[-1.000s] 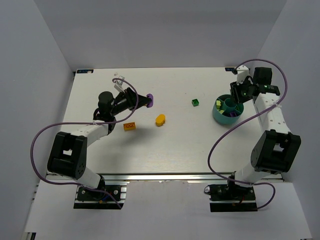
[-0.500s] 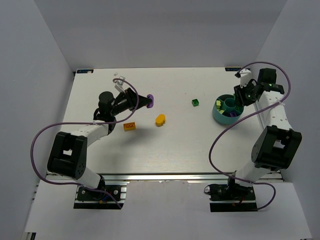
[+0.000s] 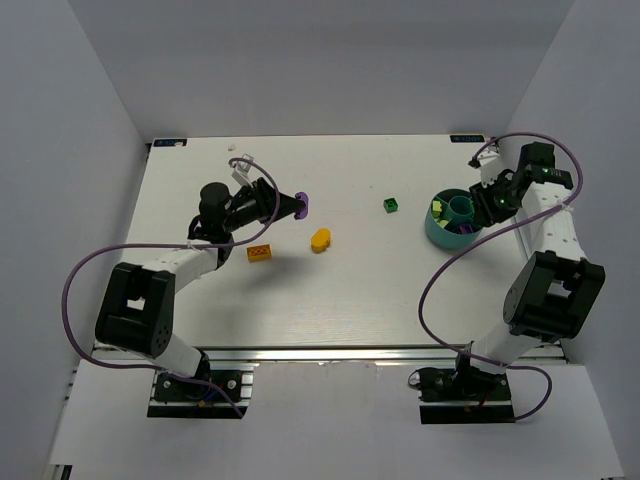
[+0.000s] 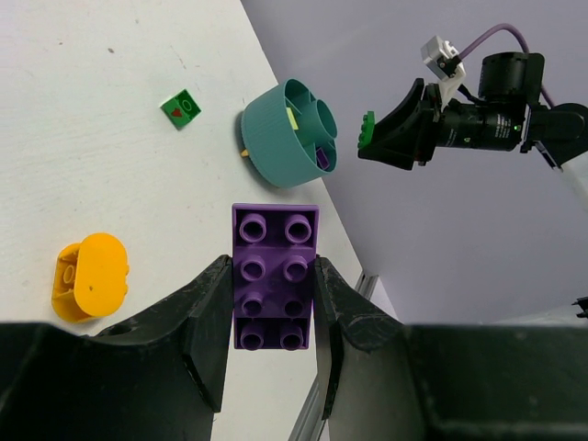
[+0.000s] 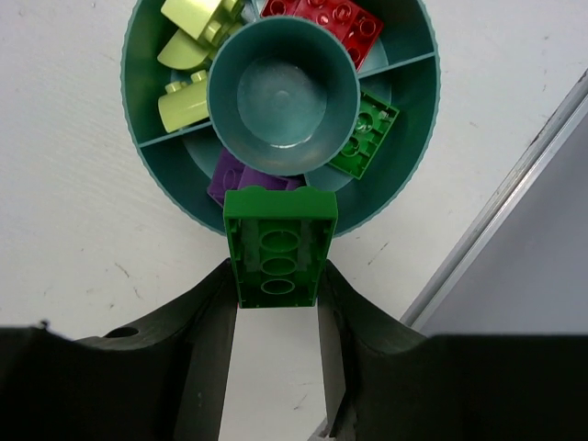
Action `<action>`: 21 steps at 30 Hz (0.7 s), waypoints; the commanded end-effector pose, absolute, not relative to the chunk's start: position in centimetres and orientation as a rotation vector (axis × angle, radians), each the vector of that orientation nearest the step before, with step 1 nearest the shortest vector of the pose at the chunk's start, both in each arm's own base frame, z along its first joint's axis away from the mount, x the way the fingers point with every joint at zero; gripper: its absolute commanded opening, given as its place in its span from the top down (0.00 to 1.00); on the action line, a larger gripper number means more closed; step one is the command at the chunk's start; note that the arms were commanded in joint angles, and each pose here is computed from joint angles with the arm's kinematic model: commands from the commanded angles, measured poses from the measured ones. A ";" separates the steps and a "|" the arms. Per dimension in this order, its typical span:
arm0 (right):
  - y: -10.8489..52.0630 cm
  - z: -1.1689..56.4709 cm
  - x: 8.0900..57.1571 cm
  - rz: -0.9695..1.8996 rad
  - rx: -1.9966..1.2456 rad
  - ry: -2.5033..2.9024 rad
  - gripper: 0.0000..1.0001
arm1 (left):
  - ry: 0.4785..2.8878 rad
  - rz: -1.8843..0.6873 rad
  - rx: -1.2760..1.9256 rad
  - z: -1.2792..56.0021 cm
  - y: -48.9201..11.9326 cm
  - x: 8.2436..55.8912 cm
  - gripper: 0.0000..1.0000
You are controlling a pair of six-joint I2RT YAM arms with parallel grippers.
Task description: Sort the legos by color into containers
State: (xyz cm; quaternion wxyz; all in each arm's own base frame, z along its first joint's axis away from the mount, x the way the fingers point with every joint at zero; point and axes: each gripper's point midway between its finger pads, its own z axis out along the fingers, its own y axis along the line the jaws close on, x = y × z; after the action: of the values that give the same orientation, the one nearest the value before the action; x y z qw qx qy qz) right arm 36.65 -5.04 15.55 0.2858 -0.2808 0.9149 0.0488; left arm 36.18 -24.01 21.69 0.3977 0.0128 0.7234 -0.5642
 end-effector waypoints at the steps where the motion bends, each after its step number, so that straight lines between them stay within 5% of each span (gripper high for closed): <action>1: -5.8 15.8 36.4 0.109 -0.774 2.463 1.00 | 1.799 -1.417 0.091 23.3 -24.4 36.6 1.00; 21: -7.1 15.7 36.2 0.078 -0.780 2.503 1.00 | 1.804 -1.404 0.089 22.9 -24.4 36.8 1.00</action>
State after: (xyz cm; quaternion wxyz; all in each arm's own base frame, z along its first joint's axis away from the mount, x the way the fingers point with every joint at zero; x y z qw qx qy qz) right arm 35.58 -6.73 14.56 0.2481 -0.2852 0.9251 0.0365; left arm 36.42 -24.25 21.71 0.3974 0.0204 0.7278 -0.5585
